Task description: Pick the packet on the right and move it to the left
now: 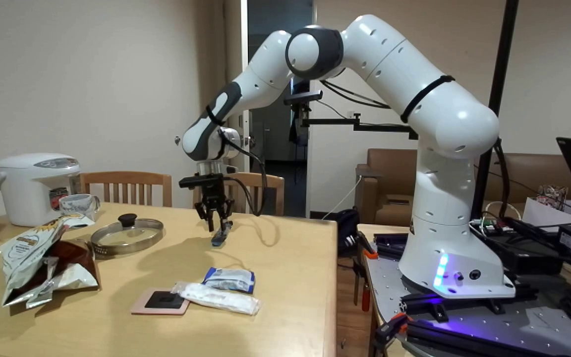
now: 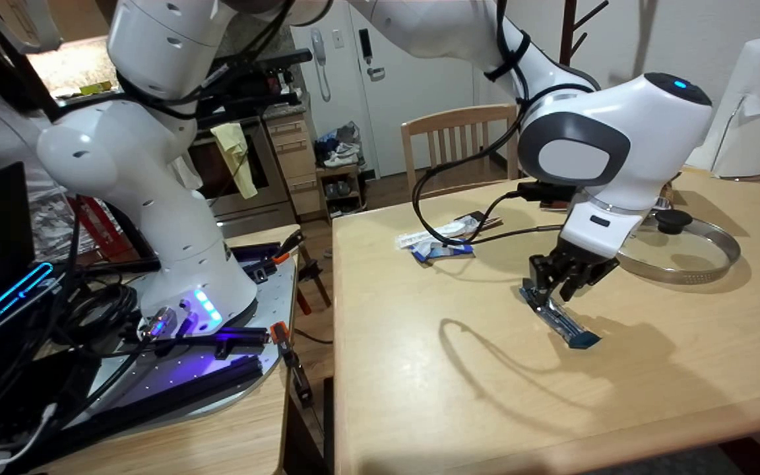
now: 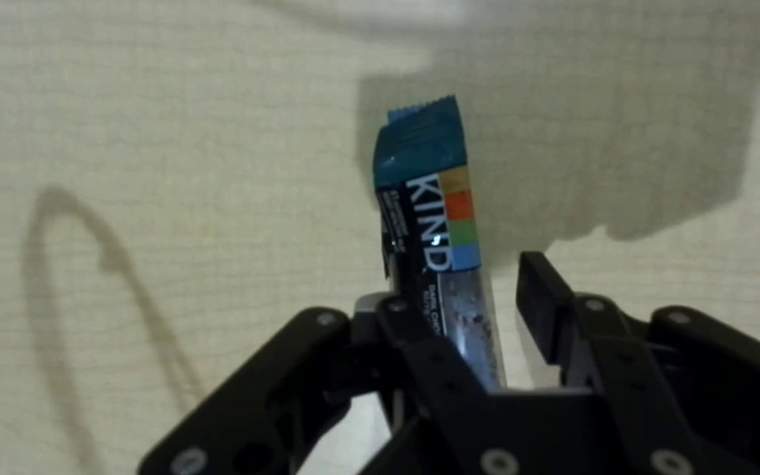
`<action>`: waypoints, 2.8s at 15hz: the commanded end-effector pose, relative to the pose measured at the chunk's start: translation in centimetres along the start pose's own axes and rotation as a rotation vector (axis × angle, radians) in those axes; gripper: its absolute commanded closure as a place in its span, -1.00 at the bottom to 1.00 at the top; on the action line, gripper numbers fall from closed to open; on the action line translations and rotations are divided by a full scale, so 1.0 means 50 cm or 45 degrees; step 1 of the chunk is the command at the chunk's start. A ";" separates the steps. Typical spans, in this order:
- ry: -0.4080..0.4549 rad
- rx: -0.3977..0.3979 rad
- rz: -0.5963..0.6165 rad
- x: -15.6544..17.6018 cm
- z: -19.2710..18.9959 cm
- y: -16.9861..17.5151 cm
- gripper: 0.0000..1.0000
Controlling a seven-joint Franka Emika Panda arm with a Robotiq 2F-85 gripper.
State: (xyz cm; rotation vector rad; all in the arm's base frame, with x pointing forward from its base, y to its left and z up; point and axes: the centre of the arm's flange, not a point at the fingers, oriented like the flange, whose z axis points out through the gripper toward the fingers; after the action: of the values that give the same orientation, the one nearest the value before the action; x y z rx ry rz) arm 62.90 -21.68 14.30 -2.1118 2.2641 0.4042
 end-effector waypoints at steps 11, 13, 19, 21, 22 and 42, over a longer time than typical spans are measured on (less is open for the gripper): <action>0.020 0.002 0.018 0.002 0.002 -0.002 -0.88; 0.048 -0.005 0.043 0.009 0.006 -0.001 -0.99; 0.087 -0.042 0.054 0.014 0.031 -0.001 -1.00; 0.092 -0.050 0.050 0.010 0.039 -0.003 -1.00; 0.095 -0.055 0.050 0.008 0.042 -0.005 -1.00; 0.079 -0.042 -0.014 0.005 0.051 -0.002 1.00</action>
State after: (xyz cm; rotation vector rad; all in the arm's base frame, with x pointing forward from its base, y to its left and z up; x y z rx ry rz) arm 63.14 -21.63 12.20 -2.1498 2.3158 0.3967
